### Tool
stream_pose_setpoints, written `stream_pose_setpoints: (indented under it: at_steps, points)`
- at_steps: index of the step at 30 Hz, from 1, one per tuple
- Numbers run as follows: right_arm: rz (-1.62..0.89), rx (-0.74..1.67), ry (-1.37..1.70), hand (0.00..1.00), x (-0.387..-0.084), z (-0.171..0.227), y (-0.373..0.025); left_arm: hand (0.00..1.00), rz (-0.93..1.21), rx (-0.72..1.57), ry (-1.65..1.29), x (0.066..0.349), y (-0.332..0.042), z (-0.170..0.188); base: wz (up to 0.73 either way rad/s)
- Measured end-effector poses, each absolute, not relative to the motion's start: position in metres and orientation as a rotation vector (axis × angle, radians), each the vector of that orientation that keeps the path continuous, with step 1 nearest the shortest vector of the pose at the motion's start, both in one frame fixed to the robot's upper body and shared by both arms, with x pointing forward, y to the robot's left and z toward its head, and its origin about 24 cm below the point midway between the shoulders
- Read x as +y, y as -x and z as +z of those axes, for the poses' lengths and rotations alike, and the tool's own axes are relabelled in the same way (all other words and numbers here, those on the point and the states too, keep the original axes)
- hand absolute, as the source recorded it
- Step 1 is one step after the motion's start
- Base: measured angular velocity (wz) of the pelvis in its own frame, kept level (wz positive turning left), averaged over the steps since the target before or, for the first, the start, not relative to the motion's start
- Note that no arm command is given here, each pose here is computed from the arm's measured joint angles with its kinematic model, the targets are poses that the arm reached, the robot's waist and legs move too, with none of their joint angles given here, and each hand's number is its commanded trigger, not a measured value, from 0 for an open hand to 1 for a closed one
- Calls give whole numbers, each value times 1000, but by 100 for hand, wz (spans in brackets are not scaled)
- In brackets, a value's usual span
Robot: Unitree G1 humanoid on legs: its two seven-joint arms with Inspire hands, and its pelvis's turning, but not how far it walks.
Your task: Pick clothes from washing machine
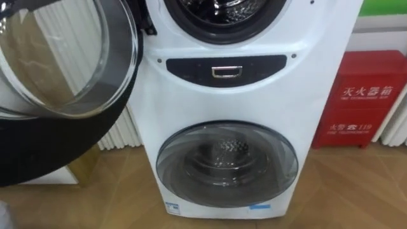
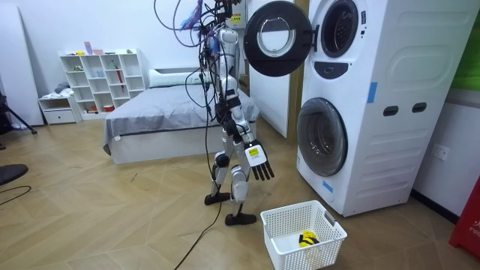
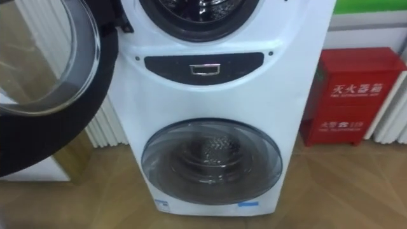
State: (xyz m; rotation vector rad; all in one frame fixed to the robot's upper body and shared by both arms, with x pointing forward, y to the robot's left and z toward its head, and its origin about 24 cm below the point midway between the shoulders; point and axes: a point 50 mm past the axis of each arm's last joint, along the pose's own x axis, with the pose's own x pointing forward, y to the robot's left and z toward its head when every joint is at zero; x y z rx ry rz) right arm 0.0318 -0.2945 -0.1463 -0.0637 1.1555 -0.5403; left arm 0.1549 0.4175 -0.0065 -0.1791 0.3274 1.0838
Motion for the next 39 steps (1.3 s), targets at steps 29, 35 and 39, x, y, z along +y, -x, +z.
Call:
stream_pose_setpoints:
  at_steps: [29,35,39]
  points:
    - [-268,1196,2,0,-249,-161,-58,0,363,-340,-217,232,-229,130,11]
    - [-242,1191,0,0,-243,-161,-62,0,79,-205,-144,185,-238,93,-4]
    - [-207,1177,14,0,-238,-161,-71,0,-92,-51,-136,157,-232,63,-17]
